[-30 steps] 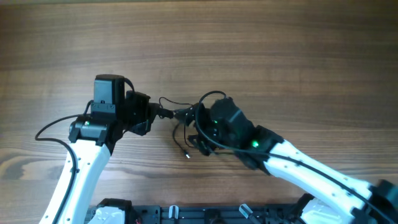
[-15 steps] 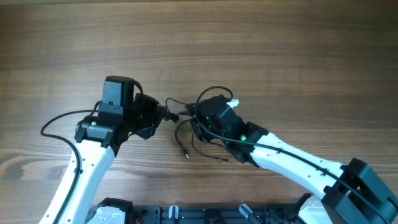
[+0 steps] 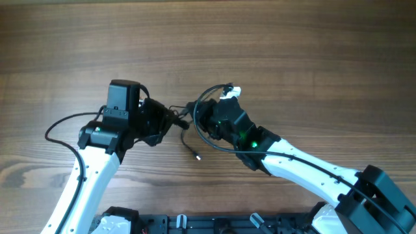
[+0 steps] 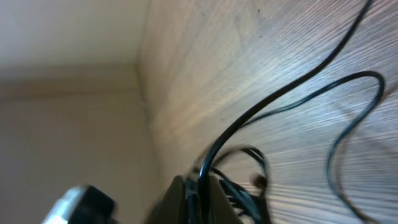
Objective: Untangle cables
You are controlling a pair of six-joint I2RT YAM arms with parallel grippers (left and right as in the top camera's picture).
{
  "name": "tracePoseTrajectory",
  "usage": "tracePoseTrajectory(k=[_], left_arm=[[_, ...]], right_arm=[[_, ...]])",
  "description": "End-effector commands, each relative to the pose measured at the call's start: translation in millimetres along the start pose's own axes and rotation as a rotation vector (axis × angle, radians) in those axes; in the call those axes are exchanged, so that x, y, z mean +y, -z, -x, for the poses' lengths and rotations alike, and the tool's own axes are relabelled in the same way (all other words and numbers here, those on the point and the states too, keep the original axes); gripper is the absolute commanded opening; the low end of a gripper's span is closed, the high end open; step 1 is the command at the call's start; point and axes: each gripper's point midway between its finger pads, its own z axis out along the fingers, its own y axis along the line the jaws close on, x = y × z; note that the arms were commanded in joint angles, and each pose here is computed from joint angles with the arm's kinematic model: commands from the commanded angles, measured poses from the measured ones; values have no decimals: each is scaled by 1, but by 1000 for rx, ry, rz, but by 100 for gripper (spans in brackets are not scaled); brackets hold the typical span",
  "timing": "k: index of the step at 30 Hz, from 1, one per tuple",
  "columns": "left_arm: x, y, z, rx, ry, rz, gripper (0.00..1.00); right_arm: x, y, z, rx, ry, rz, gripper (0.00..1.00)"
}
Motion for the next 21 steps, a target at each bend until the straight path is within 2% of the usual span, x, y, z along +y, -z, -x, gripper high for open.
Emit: tracePoseTrajectory(k=[1,6,9,11,12,13,14,17,21], left_arm=[[-24,4,-22,90,-48,-92,4],[-36,0,-42,130,-39,-119,4],[-41,-2,-52,153,-11,-132,4],[-42,-2,-56,165,41,-127,4],[-42,-2,-56,165,65,-125,4],[-42,-2,-54,158,86,-124,4],[-42,-2,-50,146,94,-125,4],[-41,0,-34,104,144,-130,4],[-24,4,-9,44,444,-79,4]], right_arm=[[2,-2,-16,100,152,19,5],[7,1,-36,209,306,69,5],[-3,2,-41,242,314,32,6],[-11,3,-42,250,308,1,17],[-12,3,-43,256,311,1,34],[-12,3,-42,254,332,3,76],[-12,3,-40,247,358,5,98],[-14,8,-18,208,357,-16,100],[-18,29,18,143,340,-64,100]])
